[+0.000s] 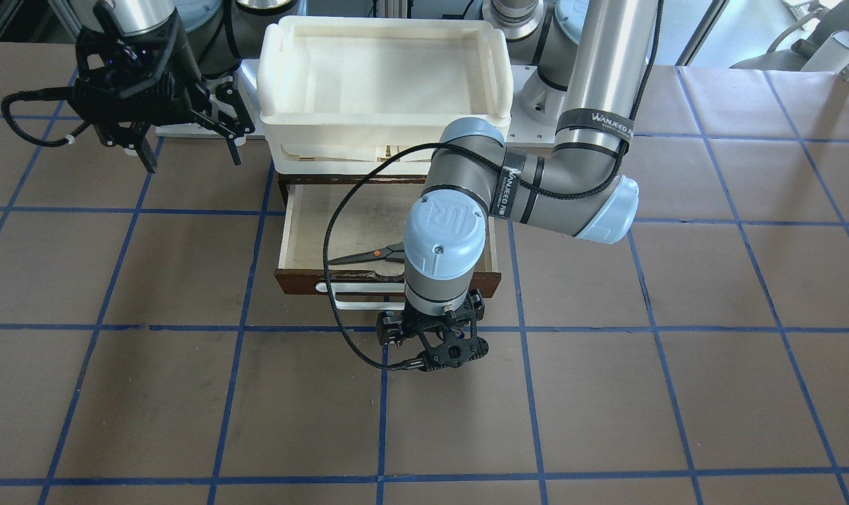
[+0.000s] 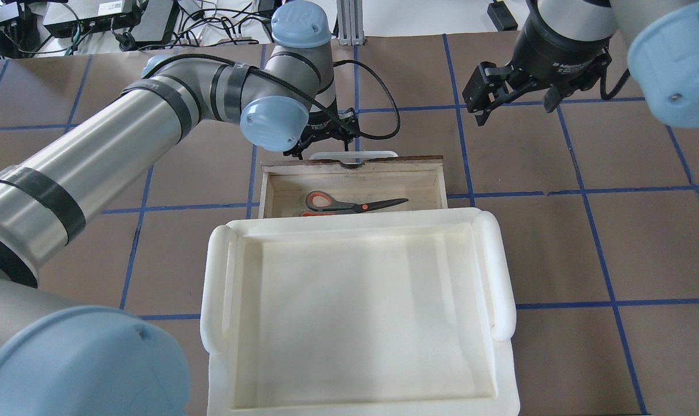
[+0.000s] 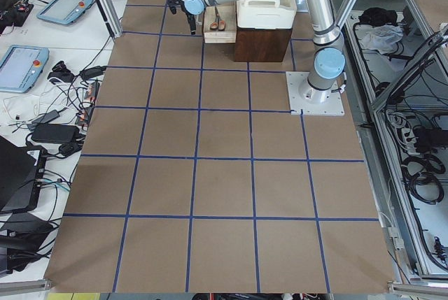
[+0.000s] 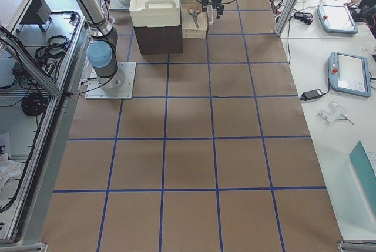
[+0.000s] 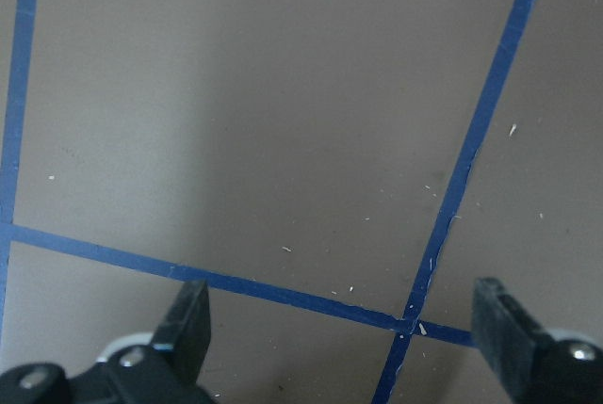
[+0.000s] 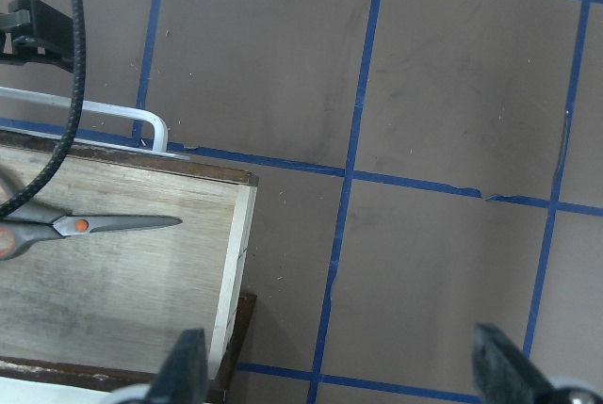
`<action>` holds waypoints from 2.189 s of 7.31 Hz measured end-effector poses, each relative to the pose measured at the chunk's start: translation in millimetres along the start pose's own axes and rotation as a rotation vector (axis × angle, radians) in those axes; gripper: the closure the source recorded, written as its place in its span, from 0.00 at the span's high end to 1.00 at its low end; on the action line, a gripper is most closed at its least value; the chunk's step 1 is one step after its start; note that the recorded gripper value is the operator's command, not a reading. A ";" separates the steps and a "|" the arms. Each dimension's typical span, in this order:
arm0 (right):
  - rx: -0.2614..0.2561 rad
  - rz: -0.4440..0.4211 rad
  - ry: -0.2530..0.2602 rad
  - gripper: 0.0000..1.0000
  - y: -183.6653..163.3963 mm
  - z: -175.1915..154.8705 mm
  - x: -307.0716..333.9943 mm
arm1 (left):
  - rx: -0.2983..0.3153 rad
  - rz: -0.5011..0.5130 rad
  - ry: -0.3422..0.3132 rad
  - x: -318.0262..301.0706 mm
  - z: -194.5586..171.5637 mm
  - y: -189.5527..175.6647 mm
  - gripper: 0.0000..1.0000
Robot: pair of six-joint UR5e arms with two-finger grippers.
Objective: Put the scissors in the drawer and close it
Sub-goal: 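Move the left gripper over the drawer's white handle, then lower the left gripper onto the drawer front by the handle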
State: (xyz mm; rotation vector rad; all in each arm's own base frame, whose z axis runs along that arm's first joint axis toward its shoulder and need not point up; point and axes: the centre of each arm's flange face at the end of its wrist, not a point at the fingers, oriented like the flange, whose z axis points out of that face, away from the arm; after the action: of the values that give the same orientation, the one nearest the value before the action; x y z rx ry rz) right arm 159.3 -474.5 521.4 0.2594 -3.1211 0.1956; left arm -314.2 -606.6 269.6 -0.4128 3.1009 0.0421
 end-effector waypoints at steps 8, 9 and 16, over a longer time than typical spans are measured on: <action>0.000 -0.001 0.000 1.00 0.1 0.0 0.1 | -0.088 -0.005 -0.032 -3.8 -19.7 4.2 1.00; 0.000 -0.001 0.000 1.00 0.1 0.0 0.1 | -0.092 -0.005 -0.033 -5.0 -24.8 5.5 1.00; 0.000 -0.001 0.001 1.00 0.1 -0.1 0.1 | -0.178 -0.004 -0.084 -13.9 -35.8 23.3 1.00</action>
State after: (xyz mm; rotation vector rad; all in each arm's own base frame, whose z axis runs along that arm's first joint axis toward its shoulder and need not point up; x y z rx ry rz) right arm 159.1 -474.4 521.5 0.2614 -3.1195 0.1956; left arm -307.2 -581.5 306.1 -0.4092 3.0234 0.3285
